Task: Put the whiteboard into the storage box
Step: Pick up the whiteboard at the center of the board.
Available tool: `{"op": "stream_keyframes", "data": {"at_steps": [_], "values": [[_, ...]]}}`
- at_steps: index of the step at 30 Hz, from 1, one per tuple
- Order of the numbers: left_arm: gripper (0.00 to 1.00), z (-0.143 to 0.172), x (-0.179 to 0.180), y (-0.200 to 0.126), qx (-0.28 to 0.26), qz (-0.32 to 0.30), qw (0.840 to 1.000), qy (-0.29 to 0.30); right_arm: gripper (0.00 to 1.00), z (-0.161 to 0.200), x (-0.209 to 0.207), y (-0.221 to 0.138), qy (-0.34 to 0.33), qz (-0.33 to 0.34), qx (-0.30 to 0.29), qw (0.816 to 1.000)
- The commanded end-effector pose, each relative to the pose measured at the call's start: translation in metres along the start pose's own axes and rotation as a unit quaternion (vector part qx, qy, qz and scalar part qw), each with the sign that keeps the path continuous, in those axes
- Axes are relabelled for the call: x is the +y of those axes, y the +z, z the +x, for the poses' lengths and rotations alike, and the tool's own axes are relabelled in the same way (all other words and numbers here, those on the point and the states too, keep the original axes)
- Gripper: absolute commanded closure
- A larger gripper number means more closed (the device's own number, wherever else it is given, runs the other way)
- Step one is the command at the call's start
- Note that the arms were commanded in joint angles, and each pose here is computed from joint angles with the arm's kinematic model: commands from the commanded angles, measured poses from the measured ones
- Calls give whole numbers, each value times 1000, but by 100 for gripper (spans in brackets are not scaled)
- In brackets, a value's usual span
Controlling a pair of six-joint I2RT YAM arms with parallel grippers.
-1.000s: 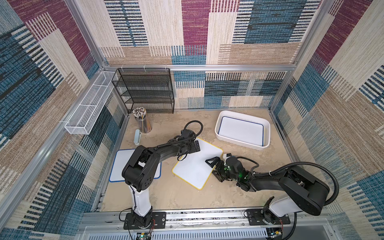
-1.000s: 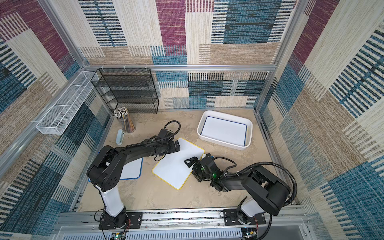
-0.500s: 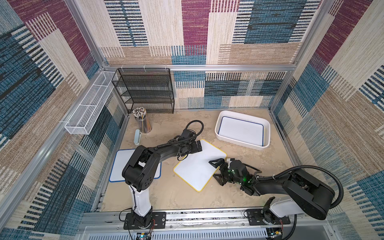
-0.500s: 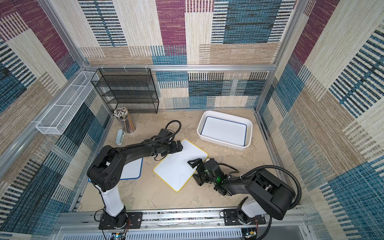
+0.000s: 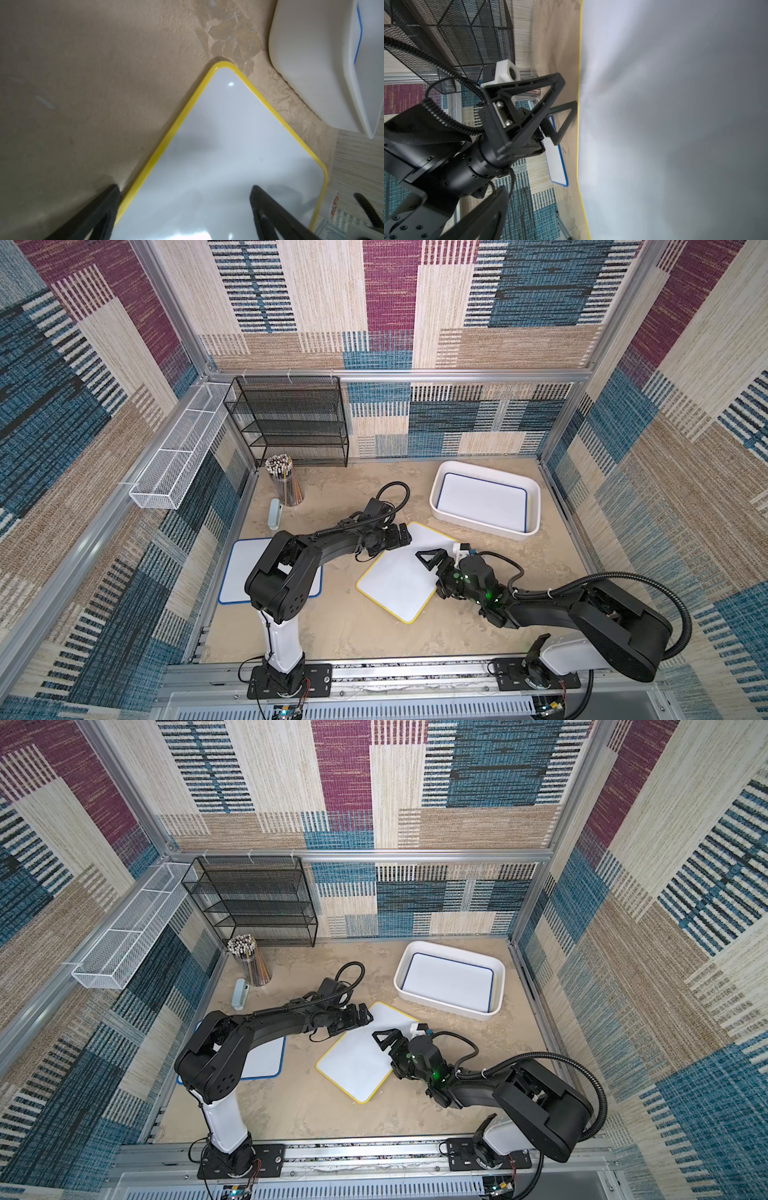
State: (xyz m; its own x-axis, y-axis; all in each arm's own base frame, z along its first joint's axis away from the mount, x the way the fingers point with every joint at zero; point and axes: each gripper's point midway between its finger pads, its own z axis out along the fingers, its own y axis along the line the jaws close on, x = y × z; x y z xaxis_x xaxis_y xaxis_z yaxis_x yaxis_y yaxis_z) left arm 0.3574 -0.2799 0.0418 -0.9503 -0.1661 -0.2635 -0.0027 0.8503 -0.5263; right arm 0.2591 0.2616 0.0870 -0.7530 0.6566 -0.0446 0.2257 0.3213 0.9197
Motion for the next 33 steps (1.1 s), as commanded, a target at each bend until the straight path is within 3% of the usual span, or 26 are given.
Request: {"op": "stream_keyframes", "data": {"at_steps": [1,12,33], "values": [[0,50,29,3,101,-49,992,-63,0,-7,-8,1,-40,10,-21,999],[0,50,30,3,102,-54,991,-63,5,-11,-1,-9,-42,-18,-38,998],[0,45,28,-1,96,-48,992,-66,55,-6,-11,-29,-21,-14,-34,999]]}}
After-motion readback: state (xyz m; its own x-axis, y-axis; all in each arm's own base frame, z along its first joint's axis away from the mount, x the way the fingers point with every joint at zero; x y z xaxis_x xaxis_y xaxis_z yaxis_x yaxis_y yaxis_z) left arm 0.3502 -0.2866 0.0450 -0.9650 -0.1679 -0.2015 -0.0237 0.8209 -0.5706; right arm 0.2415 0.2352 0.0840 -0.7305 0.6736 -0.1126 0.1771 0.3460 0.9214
